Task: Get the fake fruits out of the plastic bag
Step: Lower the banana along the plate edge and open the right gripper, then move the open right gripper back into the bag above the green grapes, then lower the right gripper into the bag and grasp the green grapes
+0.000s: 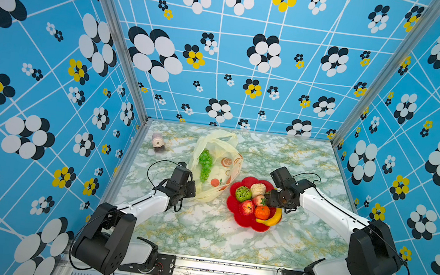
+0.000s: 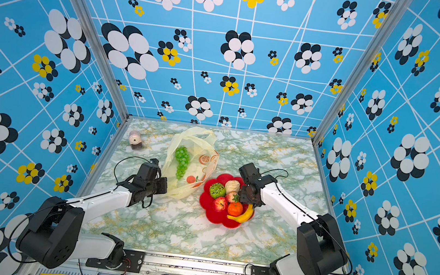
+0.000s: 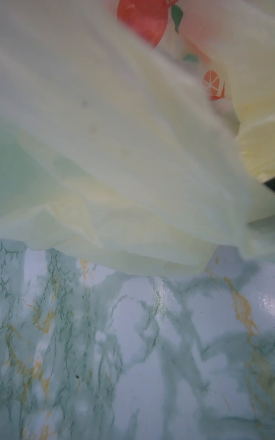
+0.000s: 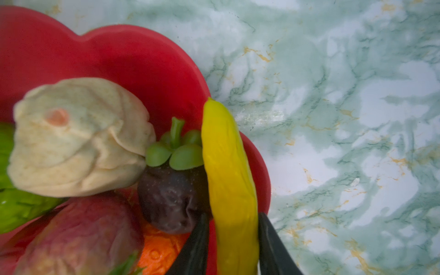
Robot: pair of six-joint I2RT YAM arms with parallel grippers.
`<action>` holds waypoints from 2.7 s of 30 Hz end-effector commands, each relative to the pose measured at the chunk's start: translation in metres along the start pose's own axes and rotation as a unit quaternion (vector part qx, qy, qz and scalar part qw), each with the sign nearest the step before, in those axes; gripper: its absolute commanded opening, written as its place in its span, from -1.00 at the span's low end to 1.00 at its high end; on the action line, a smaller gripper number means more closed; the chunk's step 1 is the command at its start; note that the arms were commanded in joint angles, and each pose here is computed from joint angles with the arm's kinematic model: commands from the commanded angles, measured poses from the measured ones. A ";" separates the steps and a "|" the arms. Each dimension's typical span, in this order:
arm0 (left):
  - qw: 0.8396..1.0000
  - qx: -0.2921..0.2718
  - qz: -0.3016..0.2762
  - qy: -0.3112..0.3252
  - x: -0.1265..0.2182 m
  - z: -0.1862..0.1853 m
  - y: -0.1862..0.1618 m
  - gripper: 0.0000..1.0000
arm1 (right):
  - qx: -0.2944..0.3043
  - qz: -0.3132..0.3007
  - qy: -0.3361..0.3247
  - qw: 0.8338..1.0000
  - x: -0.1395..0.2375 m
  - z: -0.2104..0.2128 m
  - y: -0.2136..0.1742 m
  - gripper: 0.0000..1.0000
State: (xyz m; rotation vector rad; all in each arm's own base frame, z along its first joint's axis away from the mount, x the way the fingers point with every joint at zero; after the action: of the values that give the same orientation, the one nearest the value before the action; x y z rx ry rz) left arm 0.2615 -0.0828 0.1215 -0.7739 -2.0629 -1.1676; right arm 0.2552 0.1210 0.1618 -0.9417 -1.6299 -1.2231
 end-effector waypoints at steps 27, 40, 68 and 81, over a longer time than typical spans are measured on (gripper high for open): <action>1.000 0.002 -0.014 -0.016 0.010 0.000 0.002 -1.00 | -0.058 -0.031 -0.013 0.998 0.041 -0.015 -0.001 0.01; 0.999 0.047 -0.028 0.001 0.031 0.011 0.002 -1.00 | 0.012 -0.229 0.160 0.960 0.099 0.096 0.069 0.11; 0.987 0.157 0.016 -0.023 0.108 0.037 -0.036 -1.00 | 0.089 -0.273 0.243 0.927 -0.006 0.306 0.174 0.22; 0.987 0.158 0.012 -0.023 0.110 0.038 -0.036 -1.00 | 0.076 -0.271 0.186 0.941 -0.028 0.313 0.186 -0.18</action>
State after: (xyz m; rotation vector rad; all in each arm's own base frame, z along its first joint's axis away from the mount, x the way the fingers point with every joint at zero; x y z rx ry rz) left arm 0.1612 -0.0464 0.1753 -0.6688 -2.2159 -0.8011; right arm 0.3728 0.4665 0.1540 -0.0853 -1.6482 -1.5200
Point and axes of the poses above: each gripper's point midway between its finger pads, its own x axis back along the fingers, its own z axis along the line the jaws close on, y = z × x, the point moved 9 cm from there along x, back along the fingers, and after that the axes turned 14 degrees about x, right-handed, at the moved point
